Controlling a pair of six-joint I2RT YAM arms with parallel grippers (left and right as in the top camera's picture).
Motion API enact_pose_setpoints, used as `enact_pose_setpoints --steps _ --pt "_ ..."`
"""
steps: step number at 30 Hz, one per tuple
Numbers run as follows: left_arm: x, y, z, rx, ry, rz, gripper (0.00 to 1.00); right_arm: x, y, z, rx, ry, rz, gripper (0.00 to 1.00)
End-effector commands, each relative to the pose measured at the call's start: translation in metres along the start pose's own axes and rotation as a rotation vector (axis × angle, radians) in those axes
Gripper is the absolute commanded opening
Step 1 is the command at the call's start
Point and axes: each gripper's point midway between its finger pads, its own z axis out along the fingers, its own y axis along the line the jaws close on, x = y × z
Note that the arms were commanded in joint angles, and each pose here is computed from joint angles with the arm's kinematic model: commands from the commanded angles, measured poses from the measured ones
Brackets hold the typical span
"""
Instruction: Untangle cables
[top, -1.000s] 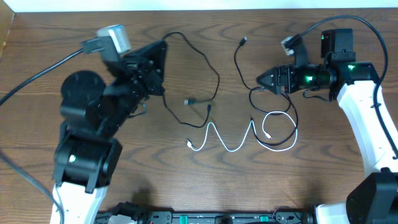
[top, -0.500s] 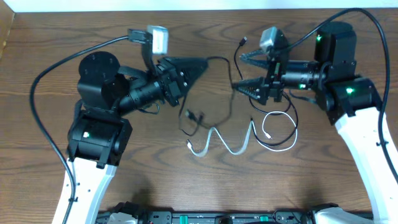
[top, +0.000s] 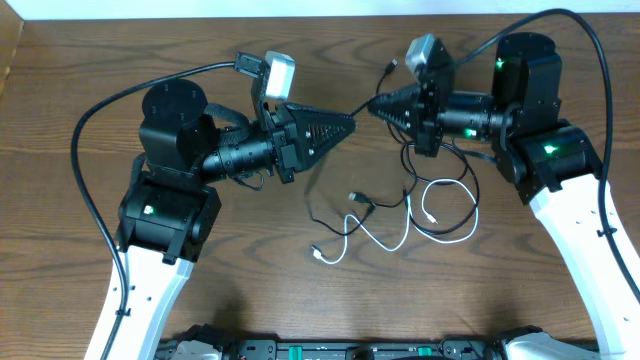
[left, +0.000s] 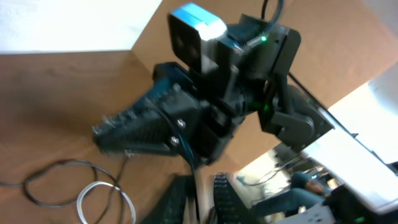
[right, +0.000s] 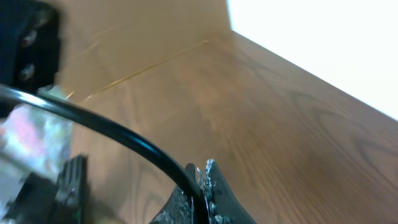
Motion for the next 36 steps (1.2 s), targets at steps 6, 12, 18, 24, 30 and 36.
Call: enact_pose_setpoints --steps 6,12,18,24,30,36 --pt "-0.001 -0.004 0.002 0.029 0.016 0.03 0.52 -0.051 -0.044 -0.015 0.271 -0.188 0.24 0.01" --pt "0.002 0.006 0.006 0.019 0.031 0.001 0.54 -0.117 -0.065 -0.064 0.502 -0.381 0.245 0.01" --pt "0.011 0.018 0.01 -0.001 0.064 -0.024 0.54 -0.136 -0.108 -0.132 0.796 -0.512 0.279 0.01" --pt "0.018 0.029 0.01 -0.043 0.083 -0.004 0.58 -0.108 -0.163 -0.206 1.047 -0.517 0.346 0.01" --pt "0.024 0.067 0.005 -0.245 0.063 -0.072 0.59 -0.078 -0.208 -0.274 1.275 -0.507 0.382 0.01" --pt "0.035 0.093 -0.001 -0.375 0.081 -0.115 0.59 -0.055 -0.243 -0.345 1.434 -0.524 0.447 0.01"
